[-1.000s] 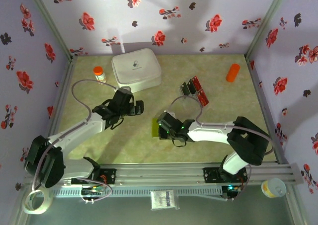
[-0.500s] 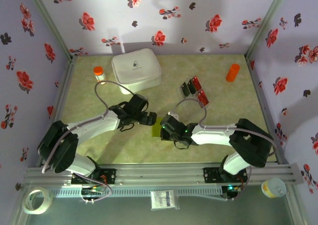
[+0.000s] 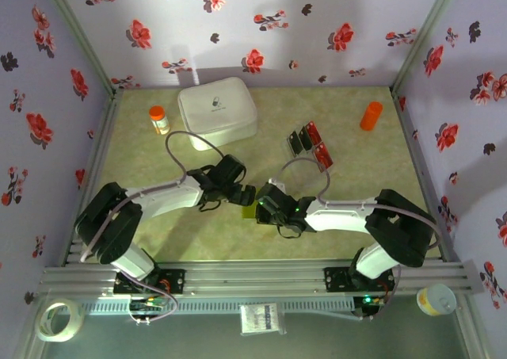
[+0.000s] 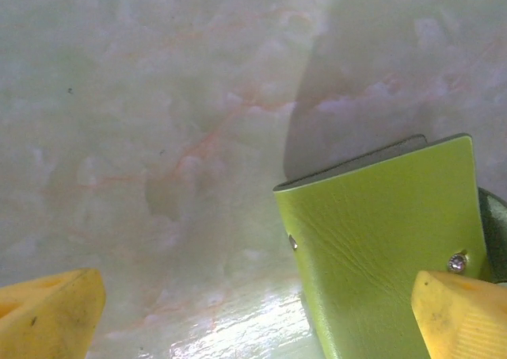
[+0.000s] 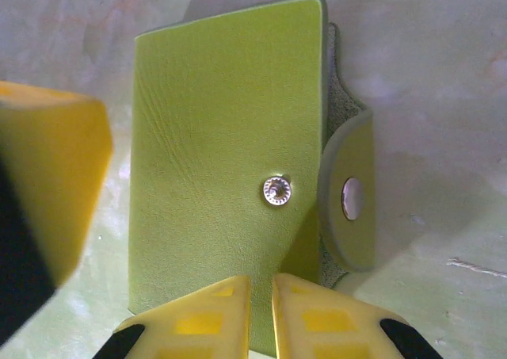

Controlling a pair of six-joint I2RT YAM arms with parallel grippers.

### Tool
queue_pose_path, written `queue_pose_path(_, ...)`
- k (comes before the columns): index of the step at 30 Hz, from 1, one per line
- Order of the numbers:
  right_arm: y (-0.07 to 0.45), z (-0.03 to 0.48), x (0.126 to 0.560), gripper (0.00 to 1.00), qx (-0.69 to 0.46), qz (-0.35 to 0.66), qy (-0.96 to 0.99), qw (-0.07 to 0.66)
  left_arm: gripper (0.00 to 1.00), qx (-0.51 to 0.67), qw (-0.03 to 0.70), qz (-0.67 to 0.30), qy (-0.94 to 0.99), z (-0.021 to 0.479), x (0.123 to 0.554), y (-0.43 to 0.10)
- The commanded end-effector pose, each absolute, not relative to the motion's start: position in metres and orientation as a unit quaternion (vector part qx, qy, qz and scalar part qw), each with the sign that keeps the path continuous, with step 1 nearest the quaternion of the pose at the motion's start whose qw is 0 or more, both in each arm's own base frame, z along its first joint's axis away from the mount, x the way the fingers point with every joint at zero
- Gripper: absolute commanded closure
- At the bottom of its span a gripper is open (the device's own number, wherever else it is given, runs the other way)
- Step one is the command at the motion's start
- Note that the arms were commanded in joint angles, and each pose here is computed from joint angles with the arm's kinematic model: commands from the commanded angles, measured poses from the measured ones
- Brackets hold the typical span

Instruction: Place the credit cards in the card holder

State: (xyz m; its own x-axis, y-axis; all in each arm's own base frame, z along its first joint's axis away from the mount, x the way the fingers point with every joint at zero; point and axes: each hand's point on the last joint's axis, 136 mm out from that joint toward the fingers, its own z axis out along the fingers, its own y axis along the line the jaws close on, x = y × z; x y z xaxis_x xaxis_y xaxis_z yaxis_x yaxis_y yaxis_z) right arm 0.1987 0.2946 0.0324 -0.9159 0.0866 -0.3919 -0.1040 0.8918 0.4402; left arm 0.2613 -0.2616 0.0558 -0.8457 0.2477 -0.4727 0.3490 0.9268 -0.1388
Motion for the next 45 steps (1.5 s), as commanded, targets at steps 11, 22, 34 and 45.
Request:
queue_pose_path(11, 0.288, 0.040, 0.197, 0.82, 0.005, 0.230, 0.950, 0.210, 0.00, 0.170, 0.223, -0.040, 0.959, 0.033, 0.259, -0.248)
queue_pose_path(22, 0.234, 0.085, 0.224, 0.77, 0.047, 0.214, 0.945, 0.245, 0.00, 0.204, 0.219, 0.031, 0.954, 0.021, 0.251, -0.236)
queue_pose_path(34, 0.252, 0.083, 0.230, 0.59, -0.008, 0.208, 0.959, 0.194, 0.00, 0.213, 0.220, 0.065, 0.950, 0.016, 0.250, -0.232)
queue_pose_path(45, 0.271, 0.069, 0.240, 0.57, -0.039, 0.189, 0.967, 0.168, 0.00, 0.206, 0.218, 0.068, 0.952, 0.012, 0.249, -0.231)
